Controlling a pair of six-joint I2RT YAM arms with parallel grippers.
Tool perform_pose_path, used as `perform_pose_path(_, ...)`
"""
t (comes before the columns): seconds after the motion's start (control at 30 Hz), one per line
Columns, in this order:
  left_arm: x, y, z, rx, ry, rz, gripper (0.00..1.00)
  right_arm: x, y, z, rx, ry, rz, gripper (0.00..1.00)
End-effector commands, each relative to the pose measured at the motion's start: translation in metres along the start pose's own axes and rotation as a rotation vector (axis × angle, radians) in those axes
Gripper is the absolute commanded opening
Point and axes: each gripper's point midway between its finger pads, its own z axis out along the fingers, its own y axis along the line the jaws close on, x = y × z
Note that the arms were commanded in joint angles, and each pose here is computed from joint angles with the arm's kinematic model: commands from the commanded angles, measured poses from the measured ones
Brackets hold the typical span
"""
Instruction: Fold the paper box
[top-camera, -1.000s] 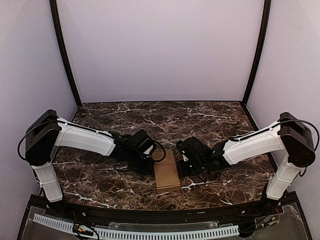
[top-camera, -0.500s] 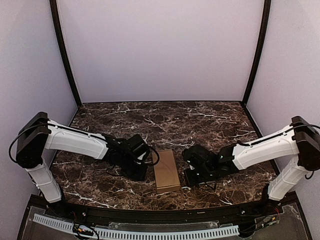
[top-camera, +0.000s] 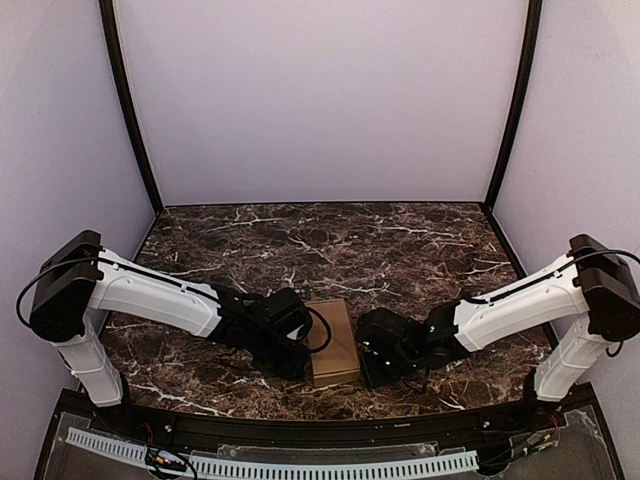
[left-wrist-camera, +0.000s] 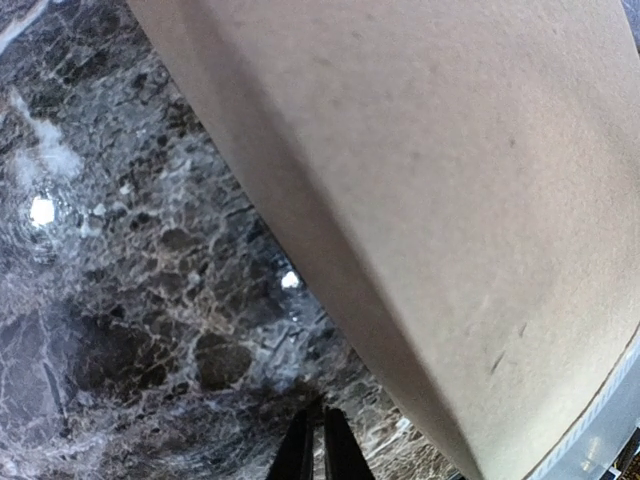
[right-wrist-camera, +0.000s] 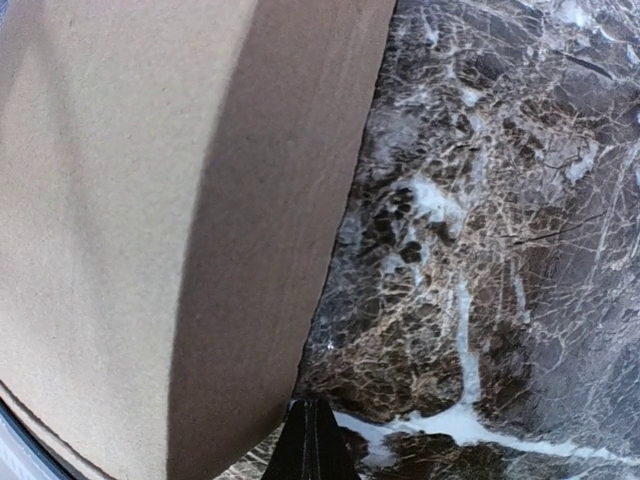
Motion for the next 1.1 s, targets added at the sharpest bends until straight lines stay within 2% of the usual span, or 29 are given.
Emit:
perform_pose_path(0.0,0.001,-0.009,0.002,0.019,0.005,-0.014,0.05,0.014,-0.001,0.006,0.017,0.045,0.014,0.00)
perform_pose_path(0.37,0.001,-0.020,0.010,0.063,0.010,-0.015,0.04,0.010,0.018,0.012,-0.025,0.043,0.004,0.00)
perform_pose_path(0.77,0.005,-0.032,0.023,0.137,0.029,-0.027,0.01,0.007,0.057,0.024,-0.181,0.050,0.019,0.00)
perform_pose_path(0.87,0.004,-0.029,0.018,0.124,0.016,-0.018,0.01,0.009,0.048,0.023,-0.154,0.042,0.022,0.00)
perform_pose_path(1.07,0.002,0.004,-0.002,-0.043,-0.024,0.011,0.08,0.010,-0.001,0.013,0.000,0.025,0.017,0.00)
